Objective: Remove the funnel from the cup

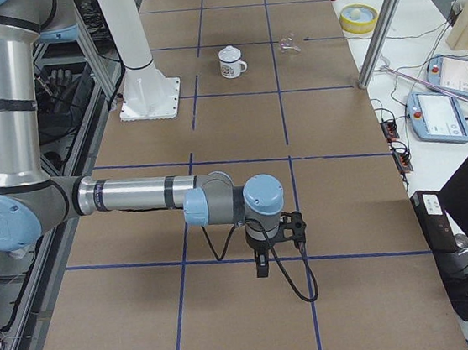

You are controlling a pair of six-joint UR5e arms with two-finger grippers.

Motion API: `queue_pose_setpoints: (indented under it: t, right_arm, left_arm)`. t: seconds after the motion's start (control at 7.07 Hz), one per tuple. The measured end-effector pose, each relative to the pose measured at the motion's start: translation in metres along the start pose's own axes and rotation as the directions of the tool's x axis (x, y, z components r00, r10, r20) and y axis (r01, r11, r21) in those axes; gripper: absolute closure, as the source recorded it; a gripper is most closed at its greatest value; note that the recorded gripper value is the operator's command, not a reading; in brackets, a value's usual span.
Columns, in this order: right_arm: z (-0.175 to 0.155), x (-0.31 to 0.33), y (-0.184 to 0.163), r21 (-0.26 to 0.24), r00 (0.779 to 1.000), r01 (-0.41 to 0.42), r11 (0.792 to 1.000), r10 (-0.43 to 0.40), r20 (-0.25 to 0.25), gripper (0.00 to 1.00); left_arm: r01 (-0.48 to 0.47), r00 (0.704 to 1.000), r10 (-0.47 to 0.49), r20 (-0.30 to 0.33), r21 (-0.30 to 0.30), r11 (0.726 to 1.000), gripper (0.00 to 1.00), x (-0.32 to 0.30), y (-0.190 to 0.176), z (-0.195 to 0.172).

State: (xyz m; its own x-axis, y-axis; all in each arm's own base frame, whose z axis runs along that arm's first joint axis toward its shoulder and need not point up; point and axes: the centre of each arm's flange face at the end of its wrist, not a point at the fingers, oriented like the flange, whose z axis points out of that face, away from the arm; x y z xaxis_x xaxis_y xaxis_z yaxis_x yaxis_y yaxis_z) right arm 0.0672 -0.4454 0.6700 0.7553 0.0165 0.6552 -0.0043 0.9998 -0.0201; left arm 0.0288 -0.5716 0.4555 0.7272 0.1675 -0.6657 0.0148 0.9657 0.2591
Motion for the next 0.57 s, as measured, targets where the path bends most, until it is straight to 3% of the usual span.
queue_pose_setpoints:
  t: [0.14, 0.57]
  right_arm:
    - [0.000, 0.000, 0.000, 0.000, 1.000, 0.000, 1.000, 0.000, 0.000, 0.00]
    - [0.000, 0.000, 0.000, 0.000, 1.000, 0.000, 1.000, 0.000, 0.000, 0.00]
  left_arm:
    - [0.006, 1.000, -0.007, -0.027, -0.028, 1.000, 0.00, -0.050, 0.022, 0.002]
    - [0.021, 0.999, -0.024, -0.025, -0.096, 0.995, 0.00, -0.151, 0.092, 0.026]
